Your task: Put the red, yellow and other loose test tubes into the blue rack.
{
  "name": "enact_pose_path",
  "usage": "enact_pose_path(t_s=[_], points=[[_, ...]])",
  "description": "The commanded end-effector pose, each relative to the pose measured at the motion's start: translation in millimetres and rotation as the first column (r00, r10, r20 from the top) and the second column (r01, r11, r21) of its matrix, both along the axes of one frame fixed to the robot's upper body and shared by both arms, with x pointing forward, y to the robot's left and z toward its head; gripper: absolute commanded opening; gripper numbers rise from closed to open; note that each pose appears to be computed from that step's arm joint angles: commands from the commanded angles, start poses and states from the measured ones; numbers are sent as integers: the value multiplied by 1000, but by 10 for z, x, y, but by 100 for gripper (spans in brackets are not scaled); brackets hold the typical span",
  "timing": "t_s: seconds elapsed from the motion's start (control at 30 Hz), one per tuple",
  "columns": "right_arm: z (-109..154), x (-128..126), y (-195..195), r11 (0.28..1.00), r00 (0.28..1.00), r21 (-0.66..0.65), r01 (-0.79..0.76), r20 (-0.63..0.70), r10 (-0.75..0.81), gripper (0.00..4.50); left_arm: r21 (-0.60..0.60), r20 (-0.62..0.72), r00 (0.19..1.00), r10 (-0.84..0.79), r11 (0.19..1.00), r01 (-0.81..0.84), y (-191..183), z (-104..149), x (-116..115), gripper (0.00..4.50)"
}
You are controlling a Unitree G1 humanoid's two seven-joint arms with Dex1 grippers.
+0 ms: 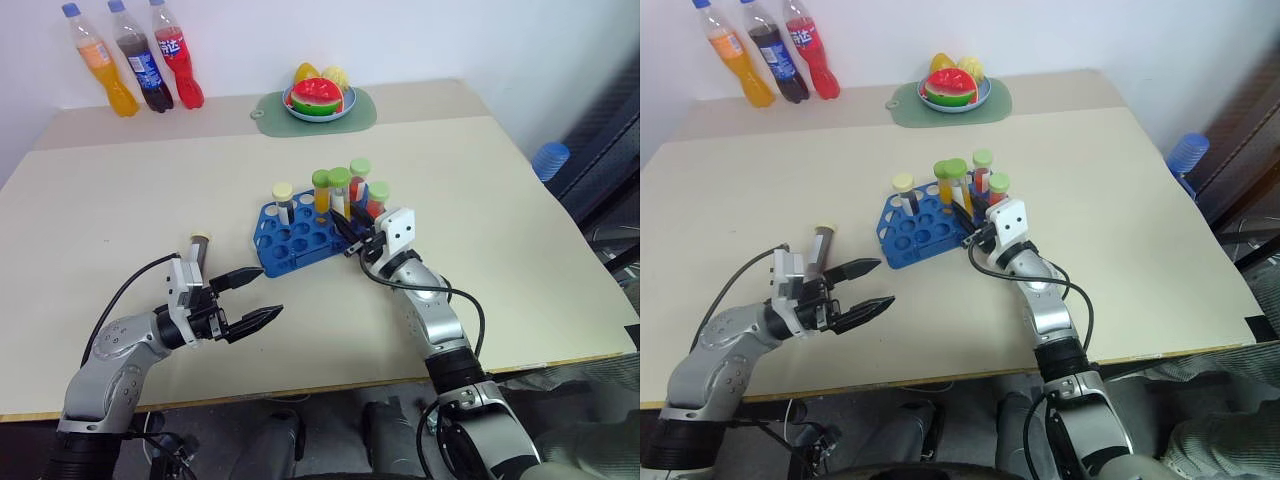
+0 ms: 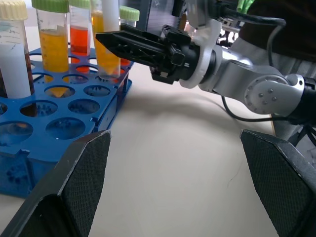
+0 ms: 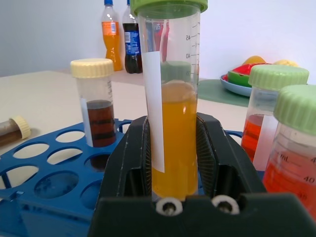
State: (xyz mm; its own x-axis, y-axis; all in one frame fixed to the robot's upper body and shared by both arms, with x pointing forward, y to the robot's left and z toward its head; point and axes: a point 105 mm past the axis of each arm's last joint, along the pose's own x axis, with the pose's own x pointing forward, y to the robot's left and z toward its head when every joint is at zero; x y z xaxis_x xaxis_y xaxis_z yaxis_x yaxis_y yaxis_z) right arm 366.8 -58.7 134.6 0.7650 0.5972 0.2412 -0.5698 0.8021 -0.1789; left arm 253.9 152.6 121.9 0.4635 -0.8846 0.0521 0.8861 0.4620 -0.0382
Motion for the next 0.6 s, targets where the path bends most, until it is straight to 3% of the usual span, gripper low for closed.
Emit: enact_pose_path(t_s=[0.03,0.6], points=[[-78,-19,47,1000,1000,-19,-11,-24,10,77,-1,50,999,3,1000,-3,14,115,-23,433],[-118,67,116,999,998,-16,-40,-41,39,77,-1,51,999,12,1000,-12,12,122,-37,433]])
